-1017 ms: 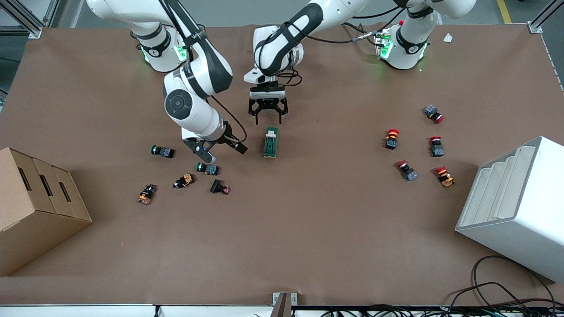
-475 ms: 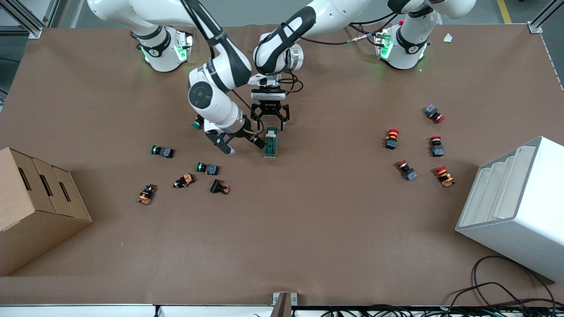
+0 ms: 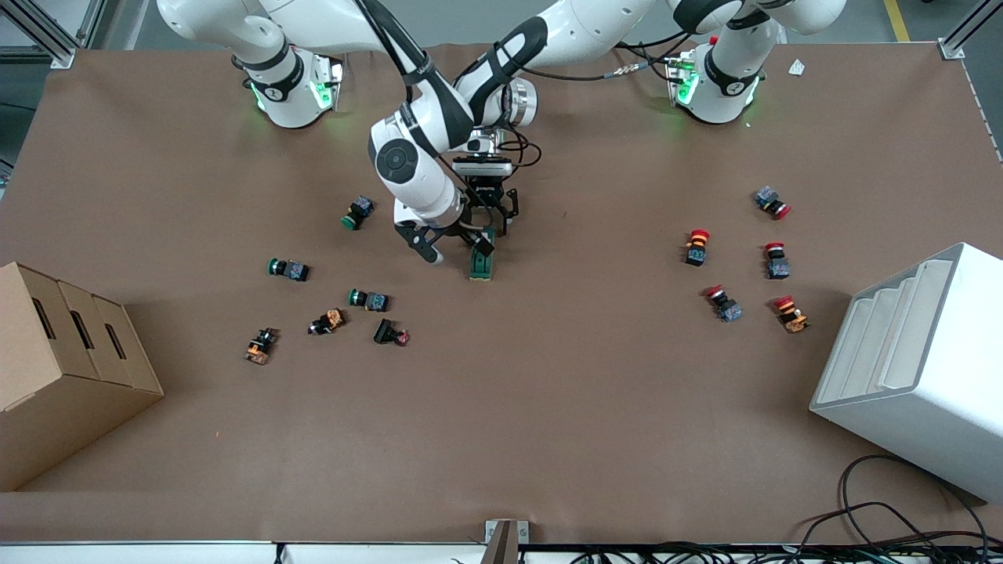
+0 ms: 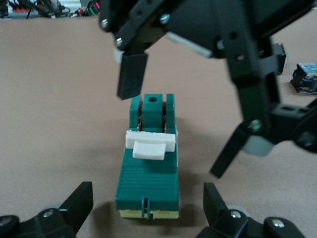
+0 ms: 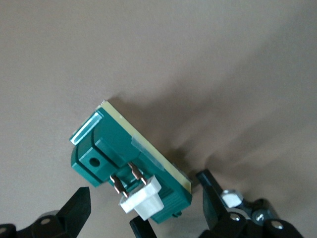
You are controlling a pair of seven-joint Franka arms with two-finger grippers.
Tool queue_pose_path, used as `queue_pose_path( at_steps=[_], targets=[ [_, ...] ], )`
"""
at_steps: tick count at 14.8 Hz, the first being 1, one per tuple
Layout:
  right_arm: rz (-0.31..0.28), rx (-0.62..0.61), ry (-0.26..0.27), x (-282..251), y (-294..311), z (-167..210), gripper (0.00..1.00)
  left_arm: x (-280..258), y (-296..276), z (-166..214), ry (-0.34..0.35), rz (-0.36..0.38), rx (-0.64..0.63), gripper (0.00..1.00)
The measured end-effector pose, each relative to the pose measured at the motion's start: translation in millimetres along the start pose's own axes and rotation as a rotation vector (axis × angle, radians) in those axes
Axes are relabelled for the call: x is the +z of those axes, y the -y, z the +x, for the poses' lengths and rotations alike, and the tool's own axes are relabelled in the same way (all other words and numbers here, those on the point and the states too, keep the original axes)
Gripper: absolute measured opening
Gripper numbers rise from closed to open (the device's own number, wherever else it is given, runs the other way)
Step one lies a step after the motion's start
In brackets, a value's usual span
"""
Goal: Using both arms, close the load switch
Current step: 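Hold the switch with the left gripper and push the white lever with the right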
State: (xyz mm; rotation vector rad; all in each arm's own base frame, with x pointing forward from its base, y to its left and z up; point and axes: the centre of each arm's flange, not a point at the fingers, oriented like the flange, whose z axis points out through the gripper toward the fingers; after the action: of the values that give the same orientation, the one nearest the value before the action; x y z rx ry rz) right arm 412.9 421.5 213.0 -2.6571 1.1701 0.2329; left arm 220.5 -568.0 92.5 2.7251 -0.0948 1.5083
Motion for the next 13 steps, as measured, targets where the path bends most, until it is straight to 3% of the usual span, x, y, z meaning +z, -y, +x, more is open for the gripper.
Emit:
queue_pose_path(
  at_steps=[6,13],
  targets=[
    [0.030,0.054,0.018,6,0,-22,1.00,12,7,-13,-0.074,-0.014,0.014,0.99],
    [0.067,0.081,-0.012,25,2,-21,1.00,12,7,-14,-0.081,-0.015,0.011,0.99]
  ],
)
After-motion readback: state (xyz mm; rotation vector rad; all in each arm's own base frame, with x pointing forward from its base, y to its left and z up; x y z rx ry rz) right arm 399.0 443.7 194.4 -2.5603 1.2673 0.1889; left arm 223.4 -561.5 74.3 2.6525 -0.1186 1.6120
